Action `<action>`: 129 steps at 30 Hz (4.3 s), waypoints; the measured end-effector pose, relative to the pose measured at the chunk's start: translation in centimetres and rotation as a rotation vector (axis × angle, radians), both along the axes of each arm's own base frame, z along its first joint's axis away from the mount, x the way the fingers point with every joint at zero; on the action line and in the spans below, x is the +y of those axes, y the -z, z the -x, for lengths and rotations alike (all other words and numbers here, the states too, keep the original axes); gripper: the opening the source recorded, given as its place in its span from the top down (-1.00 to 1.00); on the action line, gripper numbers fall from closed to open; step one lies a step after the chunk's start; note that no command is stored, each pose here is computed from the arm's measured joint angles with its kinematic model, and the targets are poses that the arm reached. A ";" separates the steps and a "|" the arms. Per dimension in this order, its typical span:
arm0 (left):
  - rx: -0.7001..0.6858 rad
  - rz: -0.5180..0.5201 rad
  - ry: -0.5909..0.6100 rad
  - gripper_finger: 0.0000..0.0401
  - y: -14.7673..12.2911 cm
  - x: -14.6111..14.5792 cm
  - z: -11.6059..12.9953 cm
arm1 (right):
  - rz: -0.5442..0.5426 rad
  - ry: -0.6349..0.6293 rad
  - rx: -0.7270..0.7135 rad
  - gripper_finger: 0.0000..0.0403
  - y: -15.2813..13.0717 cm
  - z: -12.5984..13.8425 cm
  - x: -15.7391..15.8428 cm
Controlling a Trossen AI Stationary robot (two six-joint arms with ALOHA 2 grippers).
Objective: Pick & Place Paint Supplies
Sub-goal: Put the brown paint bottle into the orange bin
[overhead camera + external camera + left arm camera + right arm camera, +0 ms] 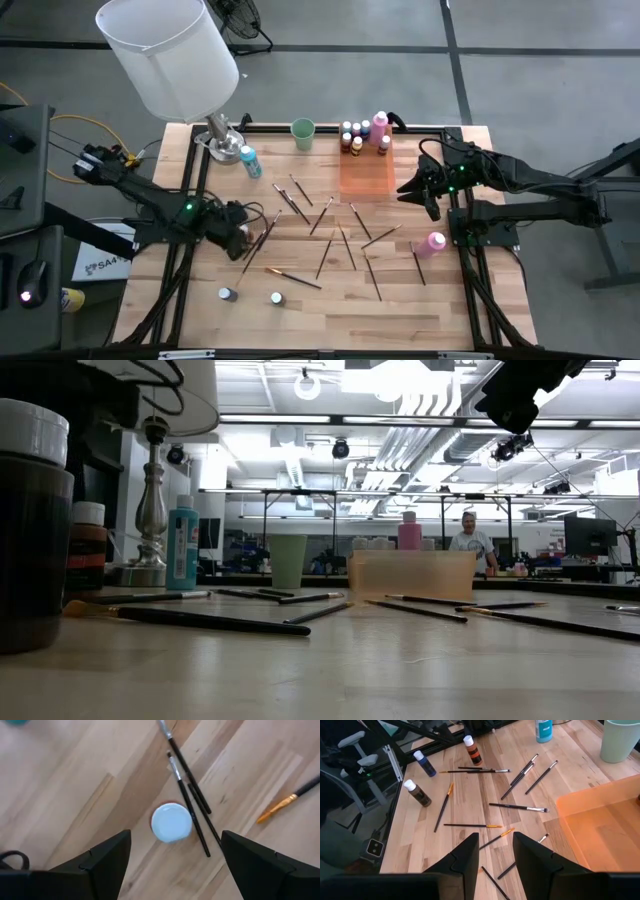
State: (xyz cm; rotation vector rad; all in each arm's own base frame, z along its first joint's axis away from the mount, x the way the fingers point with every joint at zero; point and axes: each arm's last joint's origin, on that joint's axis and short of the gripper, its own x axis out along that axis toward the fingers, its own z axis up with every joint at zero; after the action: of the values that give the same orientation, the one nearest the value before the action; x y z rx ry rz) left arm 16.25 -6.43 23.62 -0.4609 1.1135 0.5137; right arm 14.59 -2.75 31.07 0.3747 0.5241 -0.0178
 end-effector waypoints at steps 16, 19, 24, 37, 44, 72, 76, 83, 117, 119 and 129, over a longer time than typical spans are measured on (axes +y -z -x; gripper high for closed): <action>0.034 0.027 -0.030 -0.50 0.8 0.7 -1.4 | 0.000 0.000 0.000 0.44 0.0 0.0 0.0; 0.034 0.025 -0.030 -0.47 0.8 0.7 -1.4 | 0.000 0.000 0.000 0.44 0.0 0.0 0.0; 0.034 0.026 -0.030 -0.24 0.8 0.7 -1.4 | 0.000 0.000 0.000 0.44 0.0 0.0 0.0; 0.035 0.032 -0.029 0.34 0.8 0.7 -1.4 | 0.000 0.000 0.000 0.44 0.0 0.0 0.0; 0.034 0.026 -0.022 0.39 0.8 0.7 -1.4 | 0.000 0.000 0.000 0.44 0.0 0.0 0.0; -0.151 -0.160 0.145 0.40 -7.4 5.6 -12.5 | 0.000 0.000 0.000 0.44 0.0 0.0 0.0; -0.170 -0.174 0.162 0.40 -8.2 8.1 -16.0 | 0.000 0.000 0.000 0.44 0.0 0.0 0.0; -0.211 -0.261 0.193 0.40 -9.3 12.8 -21.2 | 0.000 0.000 0.000 0.44 0.0 0.0 0.0; -0.193 -0.249 0.153 0.40 -3.5 25.3 -26.8 | 0.002 0.000 -0.008 0.44 -0.1 0.0 0.0; -0.196 -0.236 0.152 0.40 -3.4 25.6 -26.7 | 0.002 0.000 -0.009 0.44 -0.1 0.0 0.0; -0.149 -0.192 0.174 0.40 -3.0 26.6 -28.0 | 0.002 0.000 -0.008 0.44 -0.1 0.0 0.0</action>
State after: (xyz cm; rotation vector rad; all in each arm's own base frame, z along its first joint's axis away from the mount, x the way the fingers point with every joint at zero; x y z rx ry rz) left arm 44.21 20.12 26.67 -0.2280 0.9414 0.4213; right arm 14.62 -2.76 31.15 0.3723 0.5158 -0.0167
